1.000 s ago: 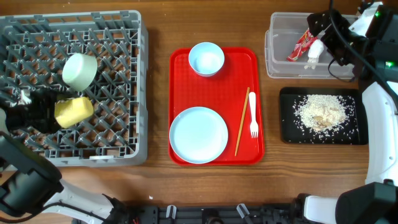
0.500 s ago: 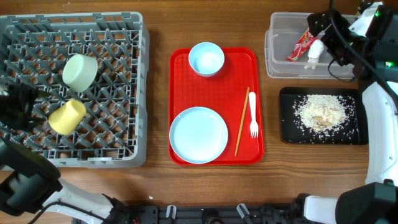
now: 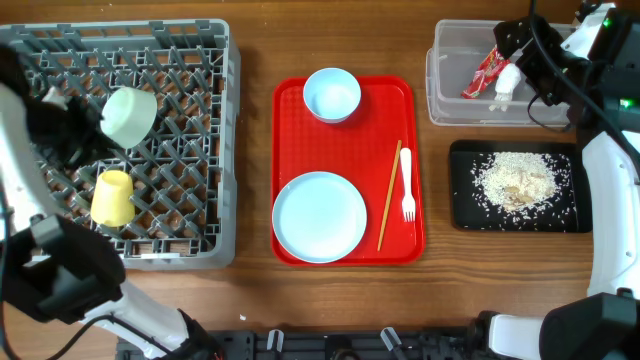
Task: Sort waste into correct bins and load items into the dishwasher rack
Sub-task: 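Open the left gripper and raise it away from the cup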
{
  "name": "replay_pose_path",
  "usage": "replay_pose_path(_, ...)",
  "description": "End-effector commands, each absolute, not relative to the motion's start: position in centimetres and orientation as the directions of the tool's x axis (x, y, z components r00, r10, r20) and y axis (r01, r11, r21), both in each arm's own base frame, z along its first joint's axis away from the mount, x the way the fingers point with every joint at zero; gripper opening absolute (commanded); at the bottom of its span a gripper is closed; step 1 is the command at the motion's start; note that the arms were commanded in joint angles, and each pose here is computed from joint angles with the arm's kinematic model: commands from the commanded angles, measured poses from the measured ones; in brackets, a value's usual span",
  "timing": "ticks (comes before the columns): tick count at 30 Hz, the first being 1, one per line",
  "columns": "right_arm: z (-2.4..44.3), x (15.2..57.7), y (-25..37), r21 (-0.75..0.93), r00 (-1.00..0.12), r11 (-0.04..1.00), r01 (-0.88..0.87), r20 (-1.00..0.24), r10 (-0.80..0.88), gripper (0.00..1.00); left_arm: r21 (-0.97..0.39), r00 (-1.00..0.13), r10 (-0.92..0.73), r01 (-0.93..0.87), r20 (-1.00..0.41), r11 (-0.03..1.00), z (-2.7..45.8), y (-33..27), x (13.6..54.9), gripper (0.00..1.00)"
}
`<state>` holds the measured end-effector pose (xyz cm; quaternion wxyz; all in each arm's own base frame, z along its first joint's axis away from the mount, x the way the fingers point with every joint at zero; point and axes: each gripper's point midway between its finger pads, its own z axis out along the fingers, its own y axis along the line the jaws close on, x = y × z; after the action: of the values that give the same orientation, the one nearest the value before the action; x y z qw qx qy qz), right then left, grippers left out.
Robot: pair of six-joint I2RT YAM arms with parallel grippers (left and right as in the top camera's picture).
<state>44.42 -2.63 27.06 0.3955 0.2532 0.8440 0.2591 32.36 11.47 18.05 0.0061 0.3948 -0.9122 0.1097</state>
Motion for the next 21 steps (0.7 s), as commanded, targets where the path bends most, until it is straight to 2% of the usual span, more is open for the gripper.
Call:
replay_pose_path(1, 27.7, 44.2, -2.9, 0.635, -0.543, 0.739, 0.224, -0.549, 0.636, 1.00, 0.057, -0.658, -0.753, -0.752, -0.004, 0.656, 16.9, 12.2, 31.3, 0.04)
replay_pose_path(15, 27.7, 44.2, -2.9, 0.635, -0.543, 0.739, 0.224, -0.549, 0.636, 1.00, 0.125, -0.602, -0.794, -0.785, 0.078, 0.607, 11.9, 14.0, 28.4, 0.04)
replay_pose_path(21, 27.7, 44.2, -2.9, 0.635, -0.543, 0.739, 0.224, -0.549, 0.636, 1.00, 0.124, -0.587, -0.806, -0.796, 0.074, 0.592, 11.9, 14.6, 28.2, 0.04)
